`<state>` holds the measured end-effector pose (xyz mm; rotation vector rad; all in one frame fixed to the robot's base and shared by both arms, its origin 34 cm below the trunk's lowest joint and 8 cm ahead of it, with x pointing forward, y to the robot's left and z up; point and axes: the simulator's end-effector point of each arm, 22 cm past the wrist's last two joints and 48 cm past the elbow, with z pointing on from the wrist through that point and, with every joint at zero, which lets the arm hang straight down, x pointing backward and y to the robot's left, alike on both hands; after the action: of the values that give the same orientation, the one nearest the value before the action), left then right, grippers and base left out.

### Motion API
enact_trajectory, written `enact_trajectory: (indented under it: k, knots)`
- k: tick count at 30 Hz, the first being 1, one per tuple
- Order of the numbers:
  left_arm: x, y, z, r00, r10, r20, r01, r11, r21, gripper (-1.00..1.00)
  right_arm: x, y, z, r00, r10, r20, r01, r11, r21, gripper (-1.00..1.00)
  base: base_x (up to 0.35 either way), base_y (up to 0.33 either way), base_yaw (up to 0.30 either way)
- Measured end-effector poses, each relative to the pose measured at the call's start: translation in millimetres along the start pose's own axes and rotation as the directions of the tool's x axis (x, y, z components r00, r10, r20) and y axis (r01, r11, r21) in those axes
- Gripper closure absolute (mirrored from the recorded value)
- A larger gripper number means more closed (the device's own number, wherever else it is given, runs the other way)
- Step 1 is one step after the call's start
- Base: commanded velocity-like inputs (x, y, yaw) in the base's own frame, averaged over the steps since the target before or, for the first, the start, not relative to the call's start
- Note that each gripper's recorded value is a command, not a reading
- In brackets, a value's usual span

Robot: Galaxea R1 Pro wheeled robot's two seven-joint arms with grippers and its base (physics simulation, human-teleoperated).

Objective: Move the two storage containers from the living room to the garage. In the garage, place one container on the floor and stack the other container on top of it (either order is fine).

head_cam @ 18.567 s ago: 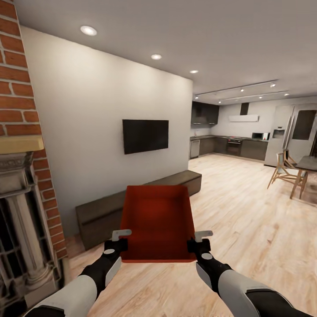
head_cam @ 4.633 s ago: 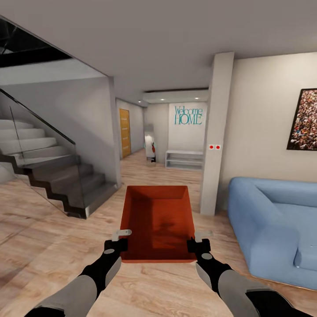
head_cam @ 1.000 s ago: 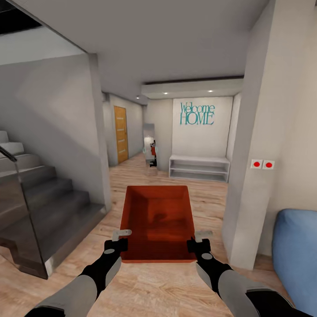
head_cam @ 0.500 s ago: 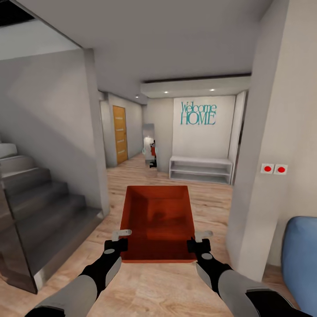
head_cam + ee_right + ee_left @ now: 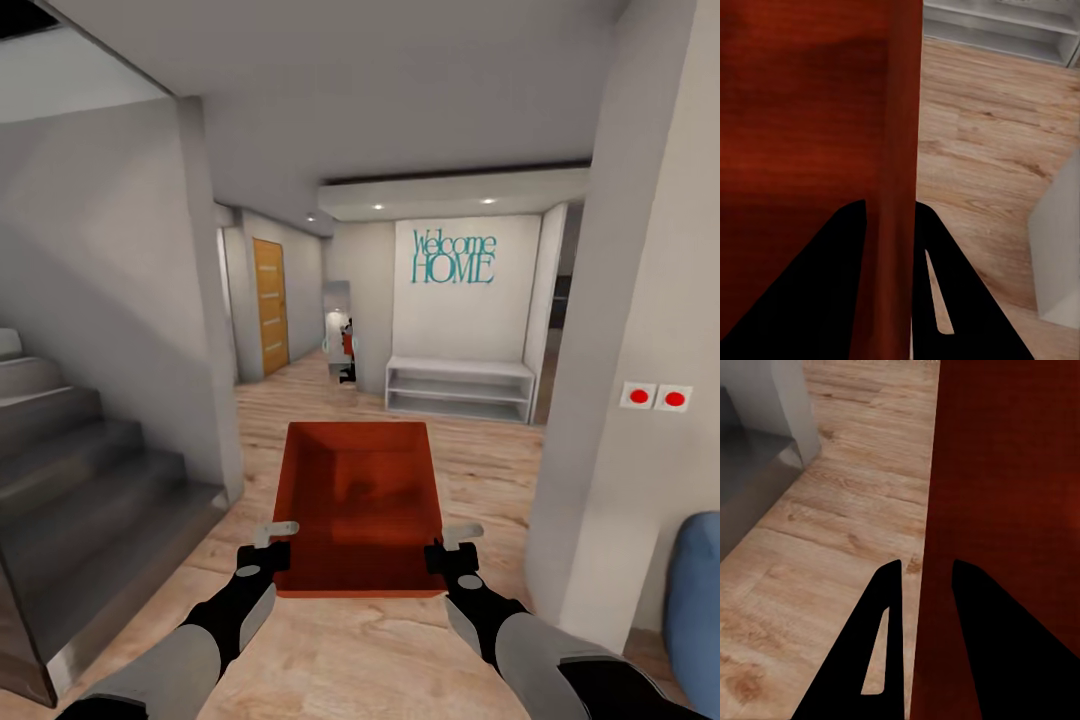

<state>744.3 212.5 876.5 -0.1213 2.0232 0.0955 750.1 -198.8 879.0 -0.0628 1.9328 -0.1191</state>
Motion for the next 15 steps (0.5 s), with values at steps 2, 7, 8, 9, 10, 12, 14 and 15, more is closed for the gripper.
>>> enact_trajectory:
  k: [2, 7, 8, 9, 10, 12, 14, 15]
  knots:
    - [-0.1, 0.1, 0.0, 1.000, 0.000, 0.001, 0.000, 1.000, 0.000, 1.00, -0.1, 0.1, 0.0, 1.000, 0.000, 0.000, 0.000, 1.000, 0.000, 1.00, 0.322, 0.000, 0.000]
    - [-0.3, 0.1, 0.0, 1.000, -0.001, 0.001, 0.001, 1.000, 0.000, 1.00, -0.5, 0.1, 0.1, 1.000, 0.000, 0.001, 0.000, 1.000, 0.000, 1.00, 0.322, 0.000, 0.000]
    - [-0.3, 0.1, 0.0, 1.000, -0.001, 0.001, 0.001, 1.000, 0.000, 1.00, -0.6, 0.0, 0.1, 1.000, 0.000, 0.002, 0.000, 1.000, 0.000, 1.00, 0.322, 0.000, 0.000]
    - [-0.4, 0.1, 0.0, 1.000, -0.001, 0.002, 0.001, 1.000, 0.000, 1.00, -0.7, 0.1, 0.1, 1.000, 0.000, 0.002, 0.000, 1.000, 0.000, 1.00, 0.322, 0.000, 0.000]
    - [-0.5, 0.1, 0.0, 1.000, -0.001, 0.002, 0.001, 1.000, 0.000, 1.00, -0.7, 0.0, 0.1, 1.000, 0.000, 0.002, 0.000, 1.000, 0.000, 1.00, 0.322, 0.000, 0.000]
    - [-0.5, 0.2, 0.1, 1.000, -0.001, 0.002, 0.001, 1.000, 0.000, 1.00, -0.8, 0.2, 0.0, 1.000, 0.000, 0.002, 0.000, 1.000, 0.000, 1.00, 0.322, 0.000, 0.000]
    - [-0.5, 0.2, 0.1, 1.000, 0.000, 0.002, 0.000, 1.000, 0.000, 1.00, -0.7, 0.2, 0.0, 1.000, 0.000, 0.002, 0.000, 1.000, 0.000, 1.00, 0.322, 0.000, 0.000]
    - [-0.6, 0.3, 0.1, 1.000, 0.000, 0.003, 0.000, 1.000, 0.000, 1.00, -0.8, 0.3, 0.0, 1.000, 0.001, 0.002, -0.001, 1.000, 0.000, 1.00, 0.322, 0.000, 0.000]
